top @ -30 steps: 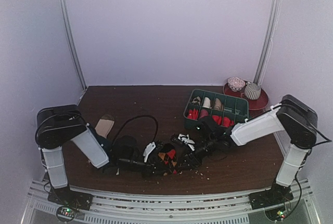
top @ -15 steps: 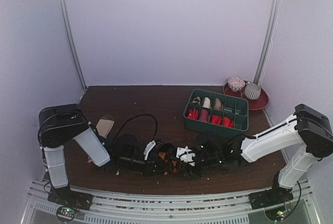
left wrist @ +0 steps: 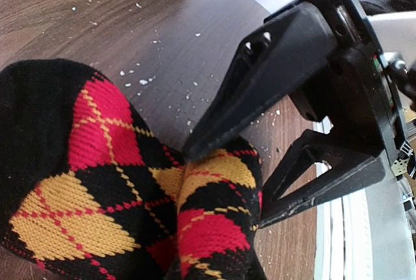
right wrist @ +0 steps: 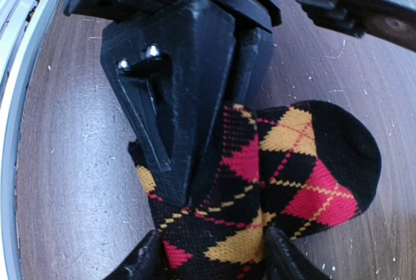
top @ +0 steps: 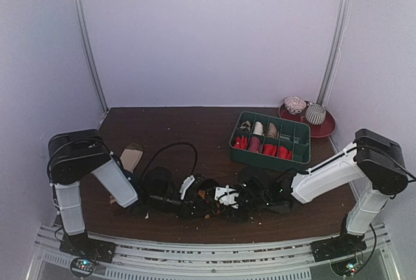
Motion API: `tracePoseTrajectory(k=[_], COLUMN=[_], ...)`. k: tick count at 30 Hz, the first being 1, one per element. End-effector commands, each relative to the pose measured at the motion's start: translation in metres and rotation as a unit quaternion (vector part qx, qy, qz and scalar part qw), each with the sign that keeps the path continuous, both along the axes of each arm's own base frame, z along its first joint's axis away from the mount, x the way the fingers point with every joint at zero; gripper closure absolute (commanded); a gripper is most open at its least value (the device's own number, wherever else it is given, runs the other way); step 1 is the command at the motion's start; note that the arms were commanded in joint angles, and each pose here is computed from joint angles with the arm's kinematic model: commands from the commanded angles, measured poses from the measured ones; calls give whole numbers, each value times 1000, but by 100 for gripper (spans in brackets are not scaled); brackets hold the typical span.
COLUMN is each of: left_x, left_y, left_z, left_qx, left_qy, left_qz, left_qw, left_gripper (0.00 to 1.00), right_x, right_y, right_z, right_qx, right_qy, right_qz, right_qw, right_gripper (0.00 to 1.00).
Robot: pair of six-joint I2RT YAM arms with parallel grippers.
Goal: Roll the socks
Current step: Roll a pair of socks at the center of the board.
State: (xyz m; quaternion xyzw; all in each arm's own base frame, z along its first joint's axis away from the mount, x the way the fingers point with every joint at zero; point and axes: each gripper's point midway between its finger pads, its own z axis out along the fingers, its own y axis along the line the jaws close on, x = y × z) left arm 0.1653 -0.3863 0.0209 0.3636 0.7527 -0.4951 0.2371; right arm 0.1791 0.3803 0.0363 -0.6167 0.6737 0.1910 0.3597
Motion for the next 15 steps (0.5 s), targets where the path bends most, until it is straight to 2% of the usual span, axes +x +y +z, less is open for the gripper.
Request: tracePoseTrajectory(k=[1,2,5,7,11,13,15], left_x=[-18,-17,-17,-14,-5,1,6], left_y=[46,45,43,40,32,32,33], left_z=[-81,-80,-73,-67,-36,-14,13], left_qx=[155,152,137,127,91,67,36], left_qy=[87,86,78,63,4,-40,-92], left_qz=[29,29,25,23,17,24,30], left_qw=[984,984,987,990,996,997,995], left_gripper=[100,100,100,100,80,60,50], right_x=[3,0,-3,-8,-16,-25,-30], right_y=[14,15,14,10,1,-4,-8], right_z=[5,3,-14,-29,-43,-46,-49], right_qx=[10,7,-11,-21,-29,-37,-48], right_qy=[-3,8,47,85,176,222,260], right_qz=[8,13,6,2,-4,2,8], right_qw=[1000,1000,999,996,984,974,964], right_gripper=[53,58,82,89,90,90,90])
